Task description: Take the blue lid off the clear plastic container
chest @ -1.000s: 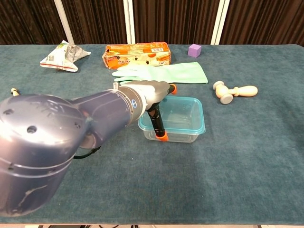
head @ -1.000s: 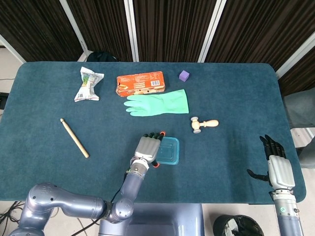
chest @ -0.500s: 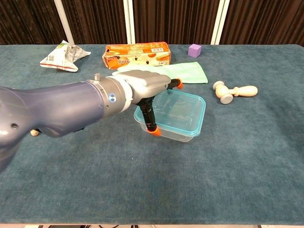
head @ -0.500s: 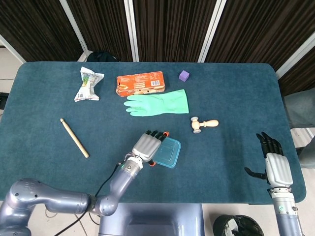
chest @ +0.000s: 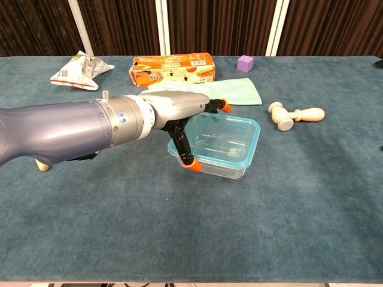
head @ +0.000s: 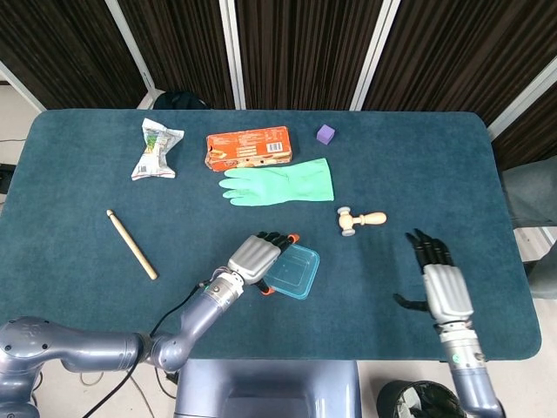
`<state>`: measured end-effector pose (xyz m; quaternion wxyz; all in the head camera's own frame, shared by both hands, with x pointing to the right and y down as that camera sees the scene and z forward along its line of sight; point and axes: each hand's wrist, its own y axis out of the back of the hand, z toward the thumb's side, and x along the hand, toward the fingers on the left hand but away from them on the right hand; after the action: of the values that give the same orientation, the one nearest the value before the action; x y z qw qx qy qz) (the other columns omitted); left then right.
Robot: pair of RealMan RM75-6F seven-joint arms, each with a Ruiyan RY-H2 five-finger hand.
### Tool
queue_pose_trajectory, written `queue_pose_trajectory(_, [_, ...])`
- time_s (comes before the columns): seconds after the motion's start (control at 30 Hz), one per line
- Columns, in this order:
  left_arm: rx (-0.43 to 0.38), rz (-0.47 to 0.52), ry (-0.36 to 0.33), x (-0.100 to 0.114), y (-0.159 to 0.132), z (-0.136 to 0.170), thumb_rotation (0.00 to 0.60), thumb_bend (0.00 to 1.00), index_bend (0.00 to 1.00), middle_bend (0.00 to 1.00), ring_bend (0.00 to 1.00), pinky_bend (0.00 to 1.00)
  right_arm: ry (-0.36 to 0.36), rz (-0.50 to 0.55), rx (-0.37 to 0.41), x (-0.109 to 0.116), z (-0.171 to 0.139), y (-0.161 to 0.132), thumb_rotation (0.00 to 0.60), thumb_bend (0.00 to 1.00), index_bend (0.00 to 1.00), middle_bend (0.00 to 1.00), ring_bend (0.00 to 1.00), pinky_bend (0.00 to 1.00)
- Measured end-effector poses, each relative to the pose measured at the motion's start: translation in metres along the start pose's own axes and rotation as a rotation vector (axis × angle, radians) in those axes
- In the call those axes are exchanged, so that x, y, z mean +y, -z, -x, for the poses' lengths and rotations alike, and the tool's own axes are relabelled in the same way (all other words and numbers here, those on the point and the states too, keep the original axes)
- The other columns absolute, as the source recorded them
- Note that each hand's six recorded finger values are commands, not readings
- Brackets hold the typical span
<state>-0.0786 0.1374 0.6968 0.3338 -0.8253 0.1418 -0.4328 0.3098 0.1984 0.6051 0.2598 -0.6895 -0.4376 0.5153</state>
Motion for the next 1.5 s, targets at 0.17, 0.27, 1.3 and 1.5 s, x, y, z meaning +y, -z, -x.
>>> queue_pose_trajectory(0.17, [-0.01,0.006,0.003,-0.003,-0.002,0.0,0.6,0.14,0.07,0.21,0.14,0.3,-0.05,0.012,0.047,-0.03,0.003,-0.032,0.6,0.2,0.0,0.0,0.0,0.0])
queue_pose_trajectory(0.27, [-0.011,0.003,0.002,-0.002,-0.003,-0.001,0.6,0.14,0.07,0.21,0.14,0.3,-0.071,0.025,0.061,-0.045,0.006,-0.049,0.6,0.2,0.0,0.0,0.0,0.0])
queue_pose_trajectory(1.3, [0.01,0.023,0.017,-0.005,-0.006,-0.004,0.6,0.14,0.07,0.23,0.15,0.32,-0.117,0.152,0.022,-0.098,0.019,-0.114,0.6,0.19,0.0,0.0,0.0,0.0])
queue_pose_trajectory(1.5, [0.009,0.024,0.019,-0.006,-0.008,-0.004,0.6,0.14,0.07,0.23,0.15,0.33,-0.115,0.166,0.017,-0.098,0.02,-0.118,0.6,0.2,0.0,0.0,0.0,0.0])
